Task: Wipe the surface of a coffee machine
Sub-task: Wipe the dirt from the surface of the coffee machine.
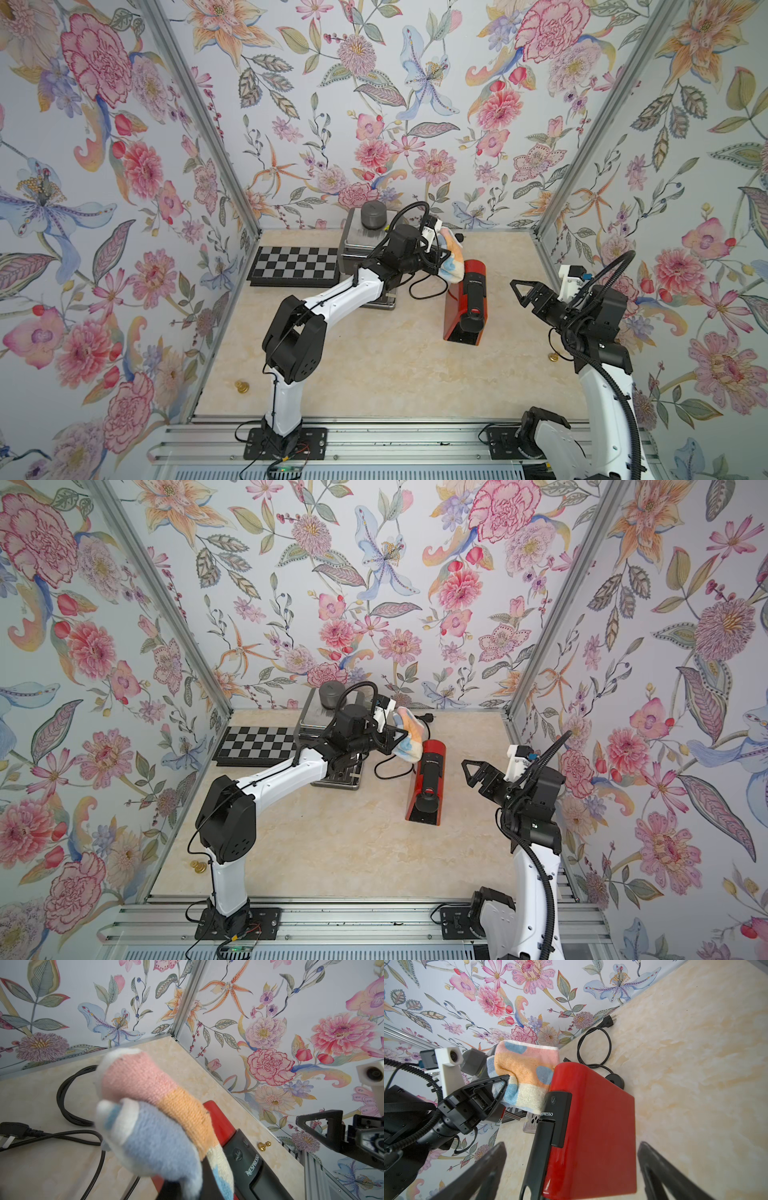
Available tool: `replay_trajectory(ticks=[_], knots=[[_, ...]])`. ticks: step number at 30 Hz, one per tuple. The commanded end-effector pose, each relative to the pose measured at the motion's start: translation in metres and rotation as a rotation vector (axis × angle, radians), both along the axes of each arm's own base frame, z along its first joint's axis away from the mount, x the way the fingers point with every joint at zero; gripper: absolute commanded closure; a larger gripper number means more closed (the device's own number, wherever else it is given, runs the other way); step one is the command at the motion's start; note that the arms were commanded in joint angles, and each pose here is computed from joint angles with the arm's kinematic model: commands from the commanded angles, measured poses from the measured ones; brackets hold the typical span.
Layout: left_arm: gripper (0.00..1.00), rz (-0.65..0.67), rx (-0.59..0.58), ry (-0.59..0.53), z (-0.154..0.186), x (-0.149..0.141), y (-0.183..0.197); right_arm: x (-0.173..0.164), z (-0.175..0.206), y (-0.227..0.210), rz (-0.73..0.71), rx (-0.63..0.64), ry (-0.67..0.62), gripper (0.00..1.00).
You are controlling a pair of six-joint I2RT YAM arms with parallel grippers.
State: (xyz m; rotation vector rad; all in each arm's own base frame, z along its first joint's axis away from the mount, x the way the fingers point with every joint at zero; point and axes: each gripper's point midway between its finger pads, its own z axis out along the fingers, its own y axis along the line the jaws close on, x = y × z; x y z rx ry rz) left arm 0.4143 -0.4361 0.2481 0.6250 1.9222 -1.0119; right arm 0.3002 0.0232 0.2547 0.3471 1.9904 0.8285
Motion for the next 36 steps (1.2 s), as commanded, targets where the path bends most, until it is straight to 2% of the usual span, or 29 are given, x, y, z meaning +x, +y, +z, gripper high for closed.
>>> replay_trajectory(ticks=[1, 8, 14, 20, 25, 27, 29, 36], knots=[[1.00, -0.130, 0.006, -0.035, -0.003, -0.025, -0.031, 0.004, -0.003, 0.009, 0.036, -0.018, 0.014, 0.00], [1.00, -0.220, -0.025, 0.001, -0.026, -0.049, -0.046, 0.017, -0.013, 0.033, 0.084, -0.078, 0.058, 0.00], [1.00, -0.220, -0.052, 0.078, -0.061, -0.064, -0.038, 0.028, -0.028, 0.048, 0.120, -0.127, 0.110, 0.00], [1.00, -0.226, -0.088, 0.040, -0.035, -0.074, -0.027, 0.030, -0.025, 0.047, 0.114, -0.152, 0.105, 0.00], [1.00, -0.297, -0.244, 0.004, 0.014, -0.100, -0.016, 0.029, -0.022, 0.050, 0.130, -0.152, 0.102, 0.00], [1.00, -0.295, -0.266, -0.021, 0.027, -0.104, -0.010, 0.030, -0.022, 0.051, 0.140, -0.157, 0.104, 0.00], [1.00, -0.288, -0.258, -0.025, 0.024, -0.103, -0.008, 0.031, -0.023, 0.055, 0.154, -0.162, 0.109, 0.00], [1.00, -0.281, -0.284, 0.063, -0.021, -0.080, -0.015, 0.038, -0.029, 0.063, 0.181, -0.198, 0.139, 0.00]])
